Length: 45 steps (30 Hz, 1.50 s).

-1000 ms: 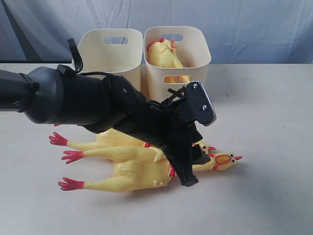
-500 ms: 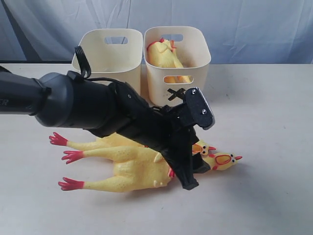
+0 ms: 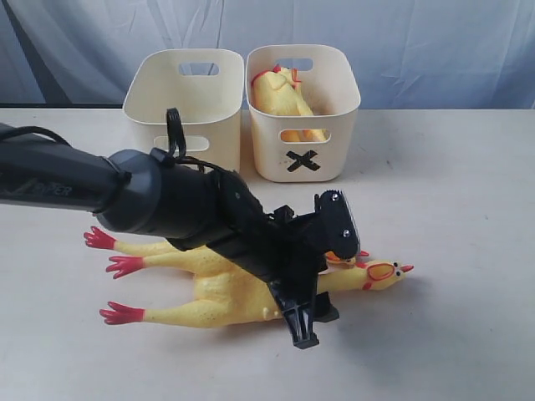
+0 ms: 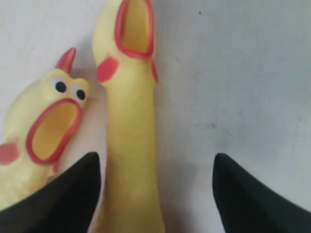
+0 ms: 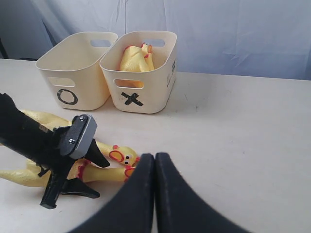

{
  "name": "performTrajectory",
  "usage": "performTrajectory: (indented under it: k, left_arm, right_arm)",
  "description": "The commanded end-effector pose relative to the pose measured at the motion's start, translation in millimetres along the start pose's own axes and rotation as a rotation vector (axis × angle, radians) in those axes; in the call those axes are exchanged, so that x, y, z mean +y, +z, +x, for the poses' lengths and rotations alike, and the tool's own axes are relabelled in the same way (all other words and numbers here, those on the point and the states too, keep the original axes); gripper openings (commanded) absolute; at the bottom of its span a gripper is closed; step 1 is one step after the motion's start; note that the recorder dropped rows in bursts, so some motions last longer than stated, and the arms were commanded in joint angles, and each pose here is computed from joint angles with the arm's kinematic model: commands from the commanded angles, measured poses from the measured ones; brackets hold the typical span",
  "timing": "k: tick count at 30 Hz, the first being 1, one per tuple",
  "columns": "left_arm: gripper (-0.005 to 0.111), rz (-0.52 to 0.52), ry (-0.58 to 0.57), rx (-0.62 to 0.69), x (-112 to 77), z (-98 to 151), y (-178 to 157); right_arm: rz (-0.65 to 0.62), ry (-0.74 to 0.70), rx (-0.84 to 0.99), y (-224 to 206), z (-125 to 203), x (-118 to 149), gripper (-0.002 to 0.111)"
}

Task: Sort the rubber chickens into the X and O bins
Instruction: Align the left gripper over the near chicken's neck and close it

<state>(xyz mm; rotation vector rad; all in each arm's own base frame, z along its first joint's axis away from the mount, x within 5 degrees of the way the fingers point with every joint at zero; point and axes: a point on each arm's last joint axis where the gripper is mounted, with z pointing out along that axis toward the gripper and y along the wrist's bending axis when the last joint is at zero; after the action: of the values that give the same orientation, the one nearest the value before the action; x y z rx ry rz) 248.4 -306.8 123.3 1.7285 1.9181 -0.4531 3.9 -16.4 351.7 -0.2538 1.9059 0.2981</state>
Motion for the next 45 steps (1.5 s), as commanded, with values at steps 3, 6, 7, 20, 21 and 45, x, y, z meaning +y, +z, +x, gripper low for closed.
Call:
performTrajectory:
  k: [3, 6, 7, 20, 21, 45]
  left_arm:
    - [0.060, 0.026, 0.063, 0.062, -3.0, 12, 15]
    - [0.054, 0.044, 0.106, 0.095, -4.4, 18, 20]
    - [0.052, 0.050, 0.109, 0.099, -4.9, 19, 21]
    - [0.046, 0.027, 0.225, 0.134, -2.0, 22, 21]
    - [0.046, 0.016, 0.226, 0.131, -1.0, 22, 21]
    - [0.000, 0.069, 0.216, 0.150, -5.7, 26, 24]
  right_arm:
    - [0.005, -0.005, 0.000, 0, 1, 0, 0.000]
    - [0.005, -0.005, 0.000, 0, 1, 0, 0.000]
    - [0.005, -0.005, 0.000, 0, 1, 0, 0.000]
    - [0.005, -0.005, 0.000, 0, 1, 0, 0.000]
    - [0.005, -0.005, 0.000, 0, 1, 0, 0.000]
    - [0.005, -0.005, 0.000, 0, 1, 0, 0.000]
